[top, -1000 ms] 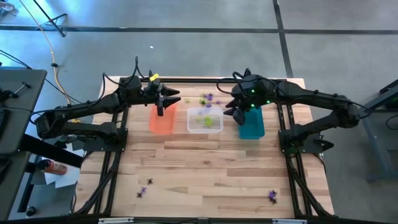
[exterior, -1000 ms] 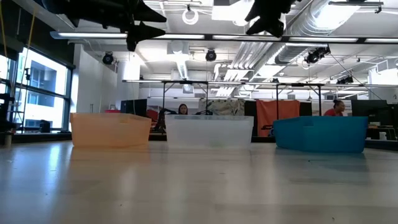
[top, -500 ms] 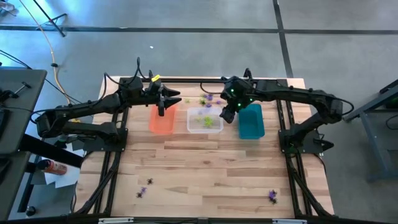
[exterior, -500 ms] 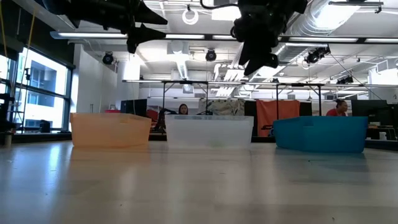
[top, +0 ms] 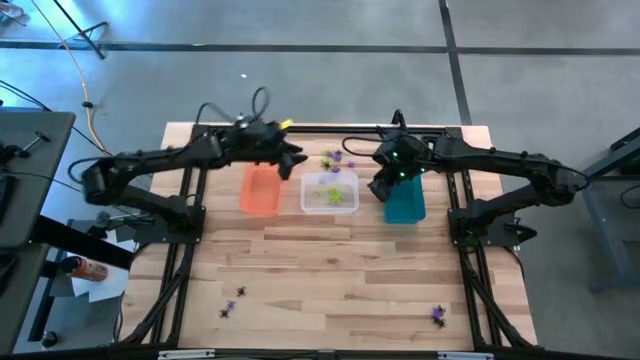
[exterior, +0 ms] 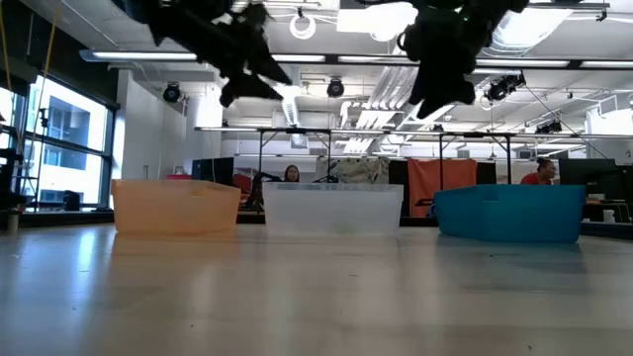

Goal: Sort Halloween decoration
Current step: Put the green spider toy into the transparent bin

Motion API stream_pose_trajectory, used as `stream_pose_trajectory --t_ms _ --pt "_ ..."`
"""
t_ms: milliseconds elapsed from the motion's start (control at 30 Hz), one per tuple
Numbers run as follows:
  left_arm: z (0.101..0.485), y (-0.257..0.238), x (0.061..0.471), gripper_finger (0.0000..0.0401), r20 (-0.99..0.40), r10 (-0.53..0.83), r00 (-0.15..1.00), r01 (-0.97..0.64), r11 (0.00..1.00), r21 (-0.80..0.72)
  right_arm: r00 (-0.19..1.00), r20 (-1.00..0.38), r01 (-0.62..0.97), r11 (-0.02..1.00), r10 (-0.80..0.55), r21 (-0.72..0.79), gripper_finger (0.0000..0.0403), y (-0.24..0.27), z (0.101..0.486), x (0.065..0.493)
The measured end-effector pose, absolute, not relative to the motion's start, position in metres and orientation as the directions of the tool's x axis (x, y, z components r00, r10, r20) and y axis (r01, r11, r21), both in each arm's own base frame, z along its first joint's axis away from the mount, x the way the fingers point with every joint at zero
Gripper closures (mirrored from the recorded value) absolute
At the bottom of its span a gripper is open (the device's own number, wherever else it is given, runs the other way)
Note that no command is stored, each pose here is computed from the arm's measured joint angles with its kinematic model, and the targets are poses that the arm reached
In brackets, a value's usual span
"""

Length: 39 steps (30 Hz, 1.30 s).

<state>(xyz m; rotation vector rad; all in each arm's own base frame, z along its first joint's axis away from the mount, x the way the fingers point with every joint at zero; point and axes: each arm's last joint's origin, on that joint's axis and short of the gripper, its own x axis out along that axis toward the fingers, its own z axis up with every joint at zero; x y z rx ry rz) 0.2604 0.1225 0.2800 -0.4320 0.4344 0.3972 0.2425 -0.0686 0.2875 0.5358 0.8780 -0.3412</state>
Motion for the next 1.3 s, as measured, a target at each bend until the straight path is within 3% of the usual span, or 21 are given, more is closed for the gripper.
stream_pose_trajectory --t_ms 167,400,767,1133,1200,1300 --pt "0.258 0.166 0.286 0.0258 -0.744 0.272 0.610 -0.566 0.807 -0.169 0.635 -0.771 0.543 0.733 -0.041 0.409 0.0224 -0.060 0.268 0.238" --pt "0.209 0.215 0.318 0.0270 -0.904 0.182 0.387 -0.578 0.811 -0.084 0.716 -0.698 0.528 0.667 -0.016 0.526 0.0224 -0.046 0.256 0.248" --pt "0.153 0.233 0.332 0.0270 -0.955 0.100 0.280 -0.545 0.836 -0.072 0.743 -0.669 0.532 0.625 -0.023 0.571 0.0224 -0.038 0.259 0.252" --pt "0.136 0.234 0.334 0.0274 -0.965 0.099 0.242 -0.487 0.873 -0.033 0.746 -0.663 0.564 0.587 -0.060 0.582 0.0224 -0.039 0.259 0.253" --pt "0.138 0.233 0.335 0.0290 -0.966 0.122 0.228 -0.463 0.886 0.003 0.748 -0.660 0.565 0.585 -0.067 0.581 0.0224 -0.039 0.260 0.253" --pt "0.142 0.231 0.334 0.0353 -0.966 0.131 0.223 -0.432 0.902 0.023 0.756 -0.650 0.559 0.587 -0.070 0.586 0.0224 -0.040 0.261 0.254"
